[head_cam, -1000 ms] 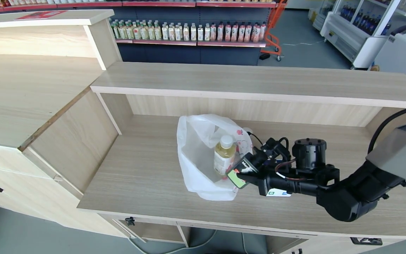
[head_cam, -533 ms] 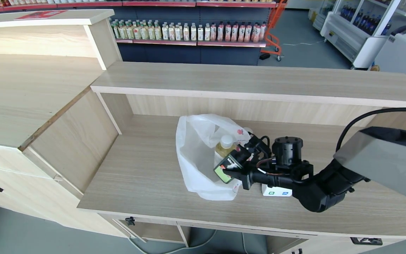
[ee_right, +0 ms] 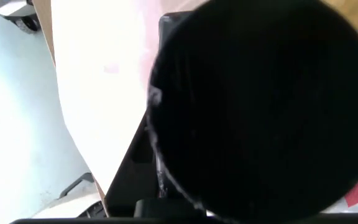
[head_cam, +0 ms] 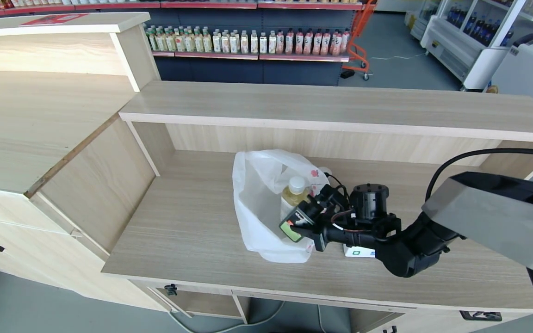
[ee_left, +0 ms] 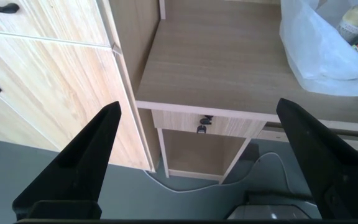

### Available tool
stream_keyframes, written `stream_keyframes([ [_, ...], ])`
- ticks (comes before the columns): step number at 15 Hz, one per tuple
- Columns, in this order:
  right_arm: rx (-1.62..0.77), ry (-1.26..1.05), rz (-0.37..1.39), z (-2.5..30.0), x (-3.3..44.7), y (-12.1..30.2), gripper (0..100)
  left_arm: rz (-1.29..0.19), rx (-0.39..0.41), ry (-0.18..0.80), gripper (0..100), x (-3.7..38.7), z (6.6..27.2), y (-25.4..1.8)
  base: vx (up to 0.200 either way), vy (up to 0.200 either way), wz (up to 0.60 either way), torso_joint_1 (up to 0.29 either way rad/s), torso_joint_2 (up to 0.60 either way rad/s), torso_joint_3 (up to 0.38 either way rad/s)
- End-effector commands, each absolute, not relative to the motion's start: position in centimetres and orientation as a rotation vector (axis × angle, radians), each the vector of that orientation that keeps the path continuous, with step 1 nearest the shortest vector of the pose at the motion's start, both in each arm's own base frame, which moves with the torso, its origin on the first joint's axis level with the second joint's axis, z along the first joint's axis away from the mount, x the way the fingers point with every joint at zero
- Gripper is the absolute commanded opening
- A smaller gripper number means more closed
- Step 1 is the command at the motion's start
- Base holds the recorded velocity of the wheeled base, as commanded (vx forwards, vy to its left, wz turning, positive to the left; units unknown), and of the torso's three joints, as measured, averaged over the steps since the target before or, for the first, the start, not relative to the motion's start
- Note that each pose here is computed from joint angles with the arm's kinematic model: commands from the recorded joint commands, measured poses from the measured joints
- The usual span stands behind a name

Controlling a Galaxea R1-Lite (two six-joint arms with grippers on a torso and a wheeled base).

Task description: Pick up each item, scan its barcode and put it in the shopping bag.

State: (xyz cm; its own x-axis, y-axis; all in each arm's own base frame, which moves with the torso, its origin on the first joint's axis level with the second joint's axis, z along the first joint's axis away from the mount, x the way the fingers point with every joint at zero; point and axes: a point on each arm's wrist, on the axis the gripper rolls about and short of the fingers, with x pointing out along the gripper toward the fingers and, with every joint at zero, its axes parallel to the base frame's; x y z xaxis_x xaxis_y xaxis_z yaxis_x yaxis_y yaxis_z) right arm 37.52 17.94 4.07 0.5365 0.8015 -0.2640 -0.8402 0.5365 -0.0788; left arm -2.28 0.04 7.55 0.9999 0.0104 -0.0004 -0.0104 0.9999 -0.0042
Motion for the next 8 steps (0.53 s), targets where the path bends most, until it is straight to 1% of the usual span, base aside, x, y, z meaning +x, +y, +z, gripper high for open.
stream_keyframes([
  [1,-0.21,0.214,0.985,3.6,37.6,17.9,0,0.011,-0.005,0.0,100,-2.3,7.5,0.0,0.0,0.0,0.0,0.0,0.0,0.0],
  [2,-0.213,0.211,0.984,3.5,37.7,17.9,100,0.011,-0.005,0.0,100,-2.3,7.5,0.0,0.0,0.0,0.0,0.0,0.0,0.0],
  [4,-0.212,0.201,0.991,4.0,37.5,18.0,100,0.011,-0.005,0.0,100,-2.3,7.5,0.0,0.0,0.0,0.0,0.0,0.0,0.0],
  [8,-0.181,0.196,0.982,5.9,36.3,17.2,100,0.011,-0.005,0.0,100,-2.3,7.5,0.0,0.0,0.0,0.0,0.0,0.0,0.0],
])
